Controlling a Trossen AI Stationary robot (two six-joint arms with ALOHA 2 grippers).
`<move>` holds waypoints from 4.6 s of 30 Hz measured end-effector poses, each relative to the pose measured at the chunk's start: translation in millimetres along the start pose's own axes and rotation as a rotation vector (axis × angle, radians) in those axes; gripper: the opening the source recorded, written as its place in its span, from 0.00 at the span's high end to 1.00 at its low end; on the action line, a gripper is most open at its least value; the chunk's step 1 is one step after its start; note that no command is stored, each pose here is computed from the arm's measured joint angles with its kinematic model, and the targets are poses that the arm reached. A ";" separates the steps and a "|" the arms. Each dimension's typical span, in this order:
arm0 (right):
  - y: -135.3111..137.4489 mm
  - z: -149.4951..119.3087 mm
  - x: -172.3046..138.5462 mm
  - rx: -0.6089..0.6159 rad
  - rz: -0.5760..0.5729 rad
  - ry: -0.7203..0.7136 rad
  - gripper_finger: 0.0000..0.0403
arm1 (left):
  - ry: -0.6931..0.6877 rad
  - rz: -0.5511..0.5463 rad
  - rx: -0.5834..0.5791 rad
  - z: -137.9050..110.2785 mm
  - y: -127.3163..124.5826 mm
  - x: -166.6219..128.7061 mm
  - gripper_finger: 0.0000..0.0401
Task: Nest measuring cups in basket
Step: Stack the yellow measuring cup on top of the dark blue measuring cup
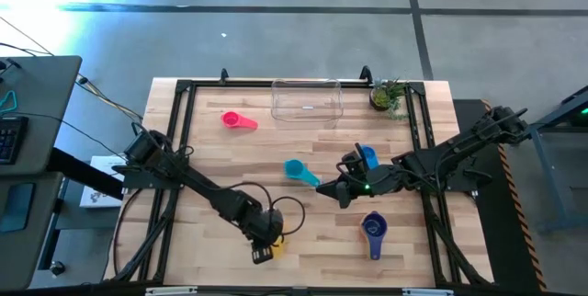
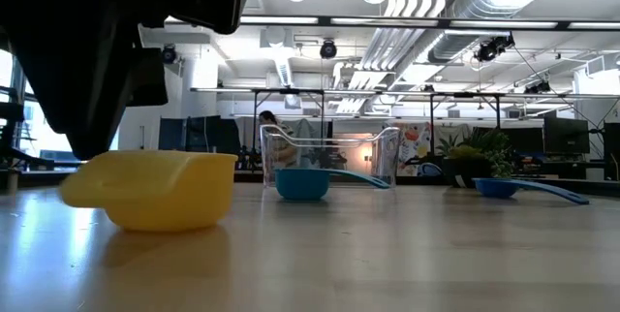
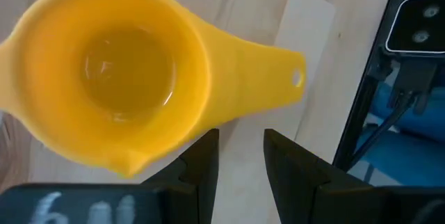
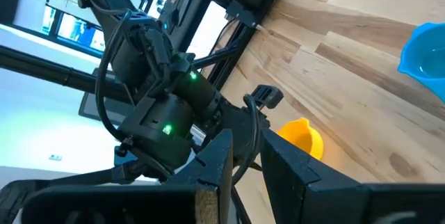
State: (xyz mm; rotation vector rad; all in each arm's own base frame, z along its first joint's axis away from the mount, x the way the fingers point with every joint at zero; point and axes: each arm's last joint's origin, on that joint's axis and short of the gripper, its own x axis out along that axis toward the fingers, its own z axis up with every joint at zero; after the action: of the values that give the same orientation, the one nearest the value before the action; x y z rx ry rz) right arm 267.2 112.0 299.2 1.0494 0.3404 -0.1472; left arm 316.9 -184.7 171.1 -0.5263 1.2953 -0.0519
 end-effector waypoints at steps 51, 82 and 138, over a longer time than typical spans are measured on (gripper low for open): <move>56.9 -8.2 102.4 -0.037 -0.375 0.221 0.83 | -0.466 0.132 0.039 -62.4 66.5 -245.9 0.74; -15.5 -51.3 187.1 -0.031 -0.527 0.361 0.70 | -0.446 0.158 0.081 -63.7 67.9 -245.3 0.74; -14.7 -53.5 203.3 -0.013 -0.579 0.448 0.99 | -0.473 0.192 0.086 -63.0 68.8 -245.6 0.74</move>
State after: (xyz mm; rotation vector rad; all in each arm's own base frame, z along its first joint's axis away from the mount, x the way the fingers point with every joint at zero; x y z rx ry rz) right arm 442.9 159.8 193.0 0.9408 1.0483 -0.4285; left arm 170.5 -65.7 354.0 -0.3120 0.8701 0.1678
